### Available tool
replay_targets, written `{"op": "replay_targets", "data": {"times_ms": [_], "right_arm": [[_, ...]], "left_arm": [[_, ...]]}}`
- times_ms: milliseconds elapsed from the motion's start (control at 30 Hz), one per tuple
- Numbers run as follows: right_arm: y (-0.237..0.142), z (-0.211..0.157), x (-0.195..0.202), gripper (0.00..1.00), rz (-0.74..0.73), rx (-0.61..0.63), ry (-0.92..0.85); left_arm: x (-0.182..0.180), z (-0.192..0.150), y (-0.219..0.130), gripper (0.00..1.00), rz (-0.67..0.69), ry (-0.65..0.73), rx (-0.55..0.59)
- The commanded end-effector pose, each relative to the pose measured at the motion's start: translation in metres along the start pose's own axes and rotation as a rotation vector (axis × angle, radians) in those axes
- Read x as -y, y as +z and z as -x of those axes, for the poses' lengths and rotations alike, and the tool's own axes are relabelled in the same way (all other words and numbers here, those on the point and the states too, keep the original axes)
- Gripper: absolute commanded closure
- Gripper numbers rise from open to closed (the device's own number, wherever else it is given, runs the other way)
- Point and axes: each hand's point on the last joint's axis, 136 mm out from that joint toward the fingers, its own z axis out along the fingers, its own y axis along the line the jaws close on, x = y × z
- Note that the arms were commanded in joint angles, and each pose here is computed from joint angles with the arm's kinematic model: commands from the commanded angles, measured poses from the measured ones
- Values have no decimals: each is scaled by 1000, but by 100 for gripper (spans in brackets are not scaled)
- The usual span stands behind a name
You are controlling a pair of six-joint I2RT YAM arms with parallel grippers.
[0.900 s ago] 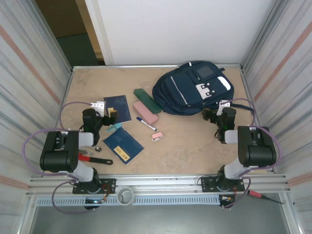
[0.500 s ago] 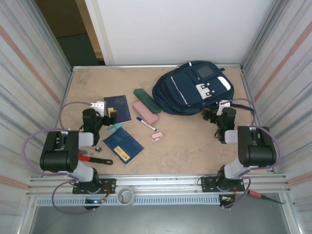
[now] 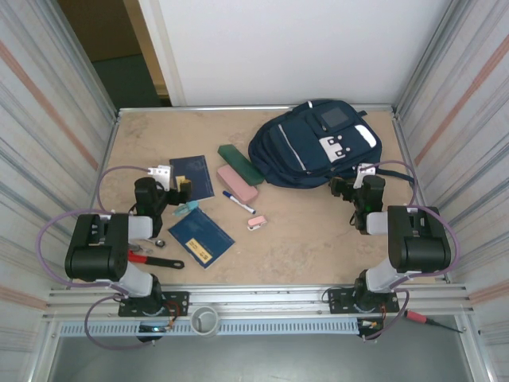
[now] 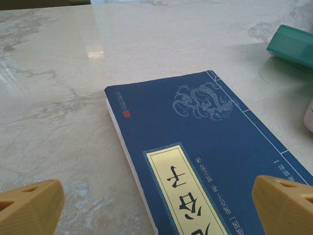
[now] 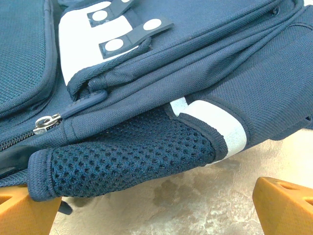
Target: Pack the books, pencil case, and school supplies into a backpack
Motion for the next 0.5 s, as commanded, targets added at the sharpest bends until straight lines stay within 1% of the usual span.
{"op": "replay_targets", "data": {"times_ms": [0, 367, 467], "right_arm": [[0, 17, 0, 1, 5, 48, 19], [0, 17, 0, 1, 3, 50, 17], [-4, 25, 3, 1, -47, 64, 5]], "left_arm": [[-1, 14, 1, 1, -3, 1, 43], [-2, 15, 0, 1, 5, 2, 46], [-16, 22, -5, 1, 84, -31, 64]]}}
